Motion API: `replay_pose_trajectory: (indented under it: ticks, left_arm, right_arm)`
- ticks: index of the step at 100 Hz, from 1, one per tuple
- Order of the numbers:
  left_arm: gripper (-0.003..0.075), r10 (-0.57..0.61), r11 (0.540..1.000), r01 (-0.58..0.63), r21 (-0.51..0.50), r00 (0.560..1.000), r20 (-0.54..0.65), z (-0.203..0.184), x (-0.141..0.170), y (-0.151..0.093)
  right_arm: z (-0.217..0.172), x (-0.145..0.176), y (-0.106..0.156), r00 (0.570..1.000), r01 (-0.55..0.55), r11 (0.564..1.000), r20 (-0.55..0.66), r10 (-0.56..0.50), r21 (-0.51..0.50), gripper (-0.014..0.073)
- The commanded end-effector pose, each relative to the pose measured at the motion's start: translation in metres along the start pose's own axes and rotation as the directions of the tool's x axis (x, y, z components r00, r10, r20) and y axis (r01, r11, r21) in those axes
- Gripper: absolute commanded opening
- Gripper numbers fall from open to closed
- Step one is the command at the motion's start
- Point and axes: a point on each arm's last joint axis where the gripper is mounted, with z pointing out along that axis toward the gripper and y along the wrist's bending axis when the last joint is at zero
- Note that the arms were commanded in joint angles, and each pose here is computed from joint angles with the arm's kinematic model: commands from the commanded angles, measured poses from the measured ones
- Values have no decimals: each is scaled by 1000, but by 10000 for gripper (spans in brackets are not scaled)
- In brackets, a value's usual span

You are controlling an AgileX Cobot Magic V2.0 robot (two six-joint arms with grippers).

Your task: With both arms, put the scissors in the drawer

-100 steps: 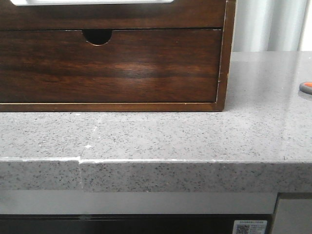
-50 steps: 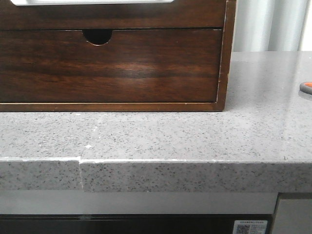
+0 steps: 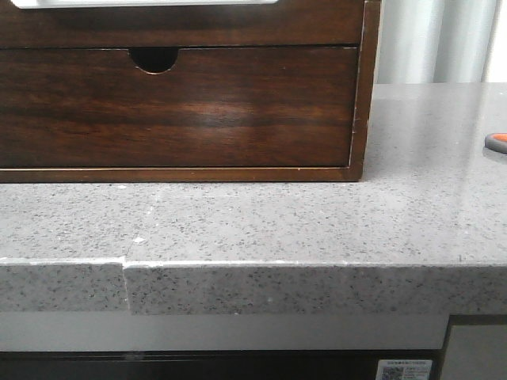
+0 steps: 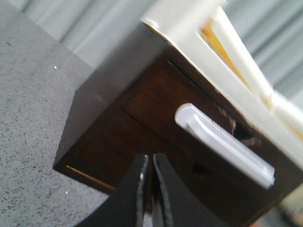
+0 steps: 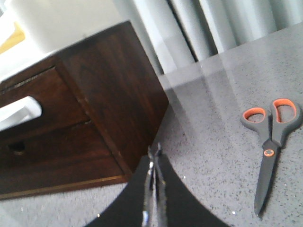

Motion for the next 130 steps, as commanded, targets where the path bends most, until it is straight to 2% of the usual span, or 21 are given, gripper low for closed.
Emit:
replay_pose_trajectory:
  ticks: [1, 7, 13, 22, 29, 34, 39, 47, 52, 59, 71, 99, 114, 130]
  left_arm:
    - [-4, 131, 991, -133, -17, 988, -85, 8, -21, -18]
    - [59, 130, 990, -136, -32, 979, -157, 18, -27, -24]
    - [188, 107, 992, -119, -44, 970, -217, 27, -31, -29]
    - [374, 45, 996, -68, -63, 950, -309, 42, -35, -34]
    - [431, -19, 997, -10, -75, 928, -373, 53, -35, -38]
    - [430, -64, 997, 37, -74, 910, -410, 60, -34, -41]
    - [426, -110, 994, 94, -58, 890, -442, 66, -33, -45]
    - [417, -195, 977, 212, -17, 860, -471, 77, -32, -53]
    - [407, -282, 945, 327, 12, 833, -476, 83, -33, -58]
    - [395, -361, 903, 428, 39, 803, -475, 93, -34, -62]
    - [387, -477, 836, 549, 22, 745, -467, 109, -34, -60]
    - [388, -572, 752, 659, -14, 642, -511, 137, -23, -53]
    - [388, -578, 738, 675, -18, 618, -532, 150, -20, -51]
    - [388, -578, 737, 675, -20, 615, -536, 162, -24, -52]
  right_arm:
    - [4, -25, 9, 996, 80, 997, -27, -80, 9, -49]
    - [7, -32, 13, 994, 80, 997, -74, -79, 9, -27]
    - [12, -36, 15, 988, 79, 997, -132, -77, 12, 33]
    - [18, -39, 17, 979, 78, 997, -191, -73, 18, 200]
    - [22, -39, 17, 972, 76, 997, -225, -69, 22, 347]
    - [24, -38, 17, 968, 76, 997, -242, -67, 26, 433]
    - [26, -37, 16, 965, 75, 997, -253, -66, 28, 468]
    - [26, -36, 16, 963, 75, 997, -261, -65, 28, 463]
    - [26, -36, 16, 963, 75, 997, -261, -65, 28, 461]
    - [26, -36, 16, 963, 75, 997, -263, -65, 28, 461]
    - [26, -36, 16, 962, 75, 997, -264, -65, 28, 461]
    - [26, -36, 16, 960, 75, 997, -271, -65, 28, 461]
    - [25, -33, 16, 954, 75, 997, -294, -63, 28, 461]
    - [25, -31, 16, 949, 75, 997, -310, -62, 29, 461]
